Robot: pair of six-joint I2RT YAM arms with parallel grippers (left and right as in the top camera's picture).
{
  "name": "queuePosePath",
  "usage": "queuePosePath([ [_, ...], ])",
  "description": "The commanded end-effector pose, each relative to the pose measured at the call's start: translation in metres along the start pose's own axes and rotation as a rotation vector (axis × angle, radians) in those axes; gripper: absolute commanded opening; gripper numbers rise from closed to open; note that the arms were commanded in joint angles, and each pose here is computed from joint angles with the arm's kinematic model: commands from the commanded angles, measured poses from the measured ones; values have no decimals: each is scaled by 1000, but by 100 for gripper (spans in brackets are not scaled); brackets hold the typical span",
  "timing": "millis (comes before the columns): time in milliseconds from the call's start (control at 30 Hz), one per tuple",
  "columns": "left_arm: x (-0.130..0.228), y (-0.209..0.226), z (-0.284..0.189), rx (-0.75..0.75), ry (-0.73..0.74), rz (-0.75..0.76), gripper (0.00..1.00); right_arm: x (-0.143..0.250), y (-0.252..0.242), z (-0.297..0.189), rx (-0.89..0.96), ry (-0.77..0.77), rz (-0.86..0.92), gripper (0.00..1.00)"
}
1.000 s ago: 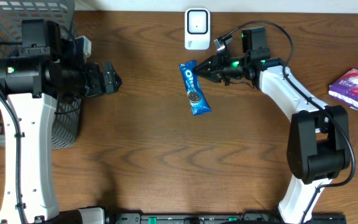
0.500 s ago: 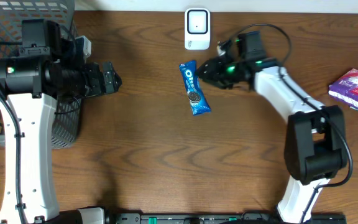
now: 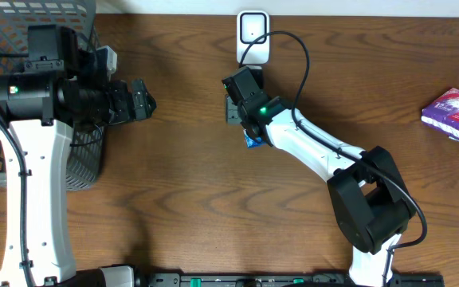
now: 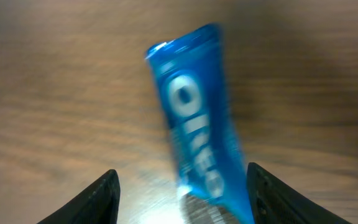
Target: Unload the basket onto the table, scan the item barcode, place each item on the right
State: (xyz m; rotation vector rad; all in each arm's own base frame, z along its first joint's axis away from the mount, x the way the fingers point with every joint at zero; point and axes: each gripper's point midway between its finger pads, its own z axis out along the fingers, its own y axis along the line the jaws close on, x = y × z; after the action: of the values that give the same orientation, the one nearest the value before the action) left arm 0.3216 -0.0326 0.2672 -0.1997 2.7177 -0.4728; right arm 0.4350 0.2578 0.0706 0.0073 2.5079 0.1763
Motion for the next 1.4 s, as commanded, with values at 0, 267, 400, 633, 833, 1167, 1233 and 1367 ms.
queuePosePath([
  [0, 0, 1, 1, -5, 2, 14, 98, -15, -28, -5, 135, -83, -3, 61],
  [267, 0, 1, 1, -5, 2, 14, 98, 13, -18, 29, 55, 12, -15, 64],
  [400, 0, 0, 1, -5, 2, 14, 98, 26, -9, 46, 6, 49, -30, 65],
  [633, 0, 1, 1, -5, 2, 14, 98, 31, -37, 60, 126, 43, -57, 64],
  [833, 0, 1, 1, -5, 2, 14, 98, 33, -44, 62, 116, 73, -64, 21],
  [1167, 0, 1, 1, -5, 2, 14, 98, 34, -3, 50, -242, 219, 64, 1],
  [1233, 0, 1, 1, -5, 2, 14, 98, 27, 5, 38, -351, 258, 137, 1],
  [1367, 0, 1, 1, -5, 2, 14, 98, 7, 17, 3, -624, 360, 296, 1],
])
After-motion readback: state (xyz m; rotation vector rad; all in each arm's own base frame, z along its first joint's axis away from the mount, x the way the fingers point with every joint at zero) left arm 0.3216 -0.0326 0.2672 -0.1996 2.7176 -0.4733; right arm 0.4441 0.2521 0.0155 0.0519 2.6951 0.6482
